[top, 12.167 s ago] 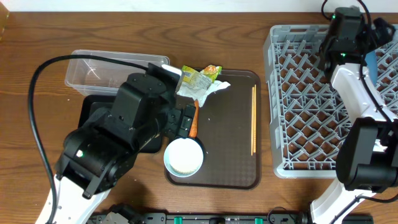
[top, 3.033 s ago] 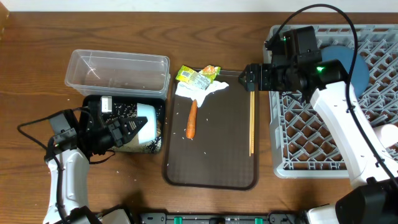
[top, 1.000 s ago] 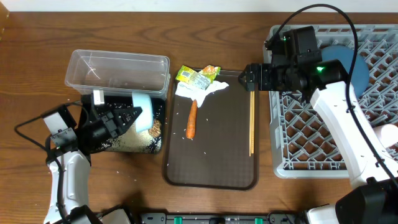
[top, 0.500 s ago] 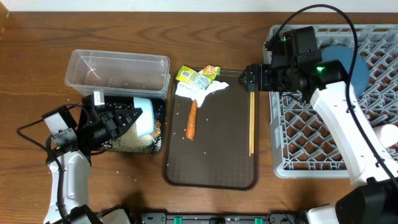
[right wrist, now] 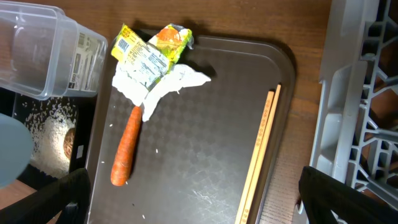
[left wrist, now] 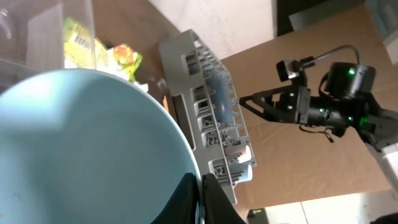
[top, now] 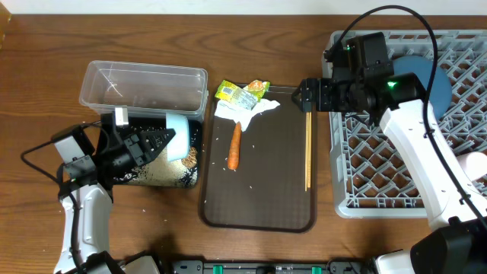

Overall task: Sort waste into correct bins and load items into the dishwasher rack
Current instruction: 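Tip the light-blue bowl over the black tray to dump rice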

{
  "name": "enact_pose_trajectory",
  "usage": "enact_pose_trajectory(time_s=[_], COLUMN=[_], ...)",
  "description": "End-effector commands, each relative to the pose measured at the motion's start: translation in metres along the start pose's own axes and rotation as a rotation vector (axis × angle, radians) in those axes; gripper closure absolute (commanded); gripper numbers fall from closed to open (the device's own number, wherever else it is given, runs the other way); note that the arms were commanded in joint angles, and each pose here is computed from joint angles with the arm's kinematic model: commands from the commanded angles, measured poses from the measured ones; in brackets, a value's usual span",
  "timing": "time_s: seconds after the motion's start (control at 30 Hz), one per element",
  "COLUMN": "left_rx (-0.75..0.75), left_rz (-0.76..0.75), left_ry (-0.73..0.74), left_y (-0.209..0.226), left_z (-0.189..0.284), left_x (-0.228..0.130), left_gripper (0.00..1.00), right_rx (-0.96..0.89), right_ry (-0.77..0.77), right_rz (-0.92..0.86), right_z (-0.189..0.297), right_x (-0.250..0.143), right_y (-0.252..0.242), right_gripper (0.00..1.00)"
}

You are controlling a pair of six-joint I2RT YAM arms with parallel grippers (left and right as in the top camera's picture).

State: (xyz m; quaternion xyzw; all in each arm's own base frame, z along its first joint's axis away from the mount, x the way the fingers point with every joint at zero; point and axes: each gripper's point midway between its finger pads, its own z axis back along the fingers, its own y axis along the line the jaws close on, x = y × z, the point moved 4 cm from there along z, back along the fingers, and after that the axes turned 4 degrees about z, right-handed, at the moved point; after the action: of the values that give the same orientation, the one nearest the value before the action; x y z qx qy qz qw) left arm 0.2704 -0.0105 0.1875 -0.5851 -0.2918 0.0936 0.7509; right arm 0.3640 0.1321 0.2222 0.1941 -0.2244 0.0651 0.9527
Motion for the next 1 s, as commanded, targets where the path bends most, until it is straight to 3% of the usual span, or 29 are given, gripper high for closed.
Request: enact_pose_trajectory(time_s=[0.0, 0.13, 0.23, 0.27, 0.37, 0.4, 0.5, 0.6, 0.73, 0.97], left_rx=[0.026, 0.050, 0.194, 0.191, -0.059, -0.080, 0.104, -0.016, 0.073, -0.004], left_rz=[0.028, 0.027, 0.105, 0.105, -0.083, -0.097, 0.078, -0.037, 0.055, -0.030], left_ry=[-0.001, 0.009, -0.032, -0.030, 0.039, 0.042, -0.040, 0.013, -0.023, 0.064], left_y=[0.002, 0.004, 0.025, 0.024, -0.012, -0.016, 0.009, -0.009, 0.004, -0.013], left_z=[-0.002, -0.007, -0.005, -0.005, -0.007, -0.007, -0.007, -0.009, -0.010, -0.026], left_x=[0.000, -0.002, -0.002, -0.002, -0.001, 0.001, 0.009, 0.007, 0.008, -0.003], left_gripper=[0.94, 0.94, 0.94, 0.94, 0.94, 0.94, 0.94, 0.94, 0.94, 0.94], right_rx=[0.000, 0.000, 0.000, 0.000, -0.001, -0.001, 0.001, 0.002, 0.000, 0.002], right_ry=[-0.001, 0.000, 0.004, 0.004, 0.004, 0.004, -0.005, -0.010, -0.005, -0.008], right_rz=[-0.007, -0.008, -0.009, -0.009, -0.008, -0.008, -0.006, -0.004, -0.006, -0.005], right_z=[0.000, 0.000, 0.000, 0.000, 0.000, 0.000, 0.000, 0.000, 0.000, 0.000], right_x=[0.000, 0.000, 0.000, 0.000, -0.001, 0.000, 0.001, 0.002, 0.001, 0.002], right_y=[0.002, 0.002, 0.002, 0.002, 0.002, 0.002, 0.002, 0.002, 0.002, 0.002], right_gripper=[0.01, 0.01, 0.01, 0.01, 0.01, 0.01, 0.01, 0.01, 0.01, 0.01])
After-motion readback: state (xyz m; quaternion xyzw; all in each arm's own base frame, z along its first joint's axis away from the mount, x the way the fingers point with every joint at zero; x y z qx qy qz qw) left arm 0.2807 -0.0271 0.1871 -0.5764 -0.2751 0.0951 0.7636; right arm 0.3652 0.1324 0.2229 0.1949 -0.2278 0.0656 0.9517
